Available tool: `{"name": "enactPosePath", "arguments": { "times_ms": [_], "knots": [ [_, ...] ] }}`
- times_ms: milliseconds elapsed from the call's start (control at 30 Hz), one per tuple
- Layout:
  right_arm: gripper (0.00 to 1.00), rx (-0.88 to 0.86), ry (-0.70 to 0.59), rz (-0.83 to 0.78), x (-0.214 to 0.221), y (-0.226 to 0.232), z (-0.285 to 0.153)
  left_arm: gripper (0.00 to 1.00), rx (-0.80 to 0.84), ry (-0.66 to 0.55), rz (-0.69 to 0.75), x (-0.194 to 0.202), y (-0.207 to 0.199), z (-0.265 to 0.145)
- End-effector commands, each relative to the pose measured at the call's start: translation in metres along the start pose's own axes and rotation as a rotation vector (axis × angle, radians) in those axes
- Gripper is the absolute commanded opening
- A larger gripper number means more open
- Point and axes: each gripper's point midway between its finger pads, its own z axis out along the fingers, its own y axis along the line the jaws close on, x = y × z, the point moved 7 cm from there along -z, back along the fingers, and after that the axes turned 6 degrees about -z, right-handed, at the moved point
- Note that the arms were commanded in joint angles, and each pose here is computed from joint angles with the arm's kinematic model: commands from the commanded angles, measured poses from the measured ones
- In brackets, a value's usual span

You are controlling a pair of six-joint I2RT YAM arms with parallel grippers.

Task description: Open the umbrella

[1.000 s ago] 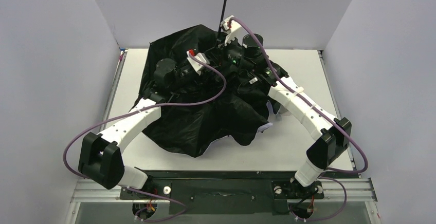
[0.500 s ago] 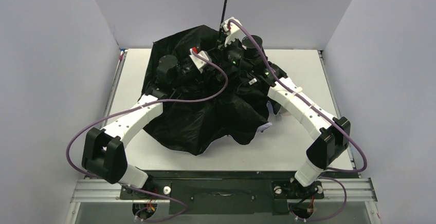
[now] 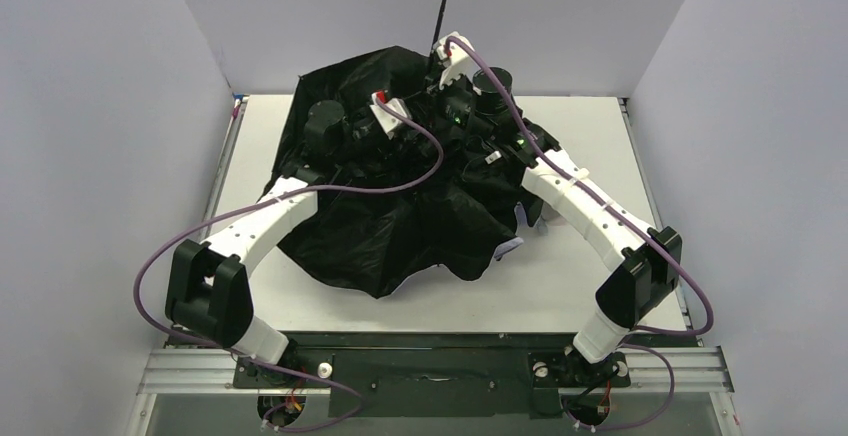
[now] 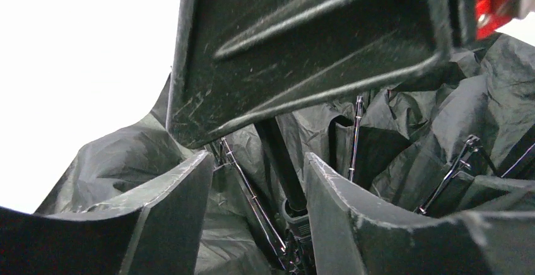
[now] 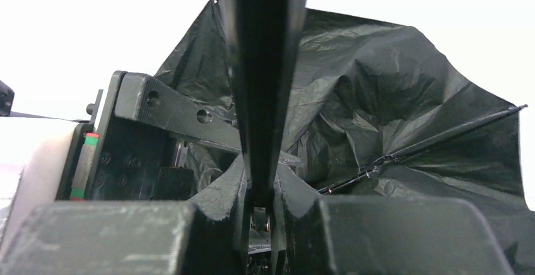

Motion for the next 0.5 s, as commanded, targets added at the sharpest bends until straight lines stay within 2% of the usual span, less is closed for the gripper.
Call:
{"name": "enactPosePath", "arguments": {
  "times_ms": [0, 100, 233, 400, 467],
  "knots": [
    [0.00, 0.076, -0.745, -0.154, -0.203, -0.007, -0.103, 0.55, -0.027, 0.778, -0.263, 0.187, -0.014, -0.081],
    [0.00, 0.067, -0.687, -0.146, -0.184, -0.007, -0.093, 0.59, -0.015, 0.711, -0.283, 0.170, -0.009, -0.075],
    [0.00, 0.063, -0.605, -0.148, -0.153, -0.007, -0.078, 0.58, -0.014, 0.530, -0.263, 0.133, -0.003, -0.065],
    [0.00, 0.083, -0.534, -0.181, -0.128, -0.012, -0.066, 0.73, -0.041, 0.265, -0.206, 0.071, 0.003, -0.063],
    [0.00, 0.098, -0.514, -0.192, -0.120, -0.016, -0.062, 0.76, -0.057, 0.162, -0.173, 0.047, 0.002, -0.067]
  ]
}}
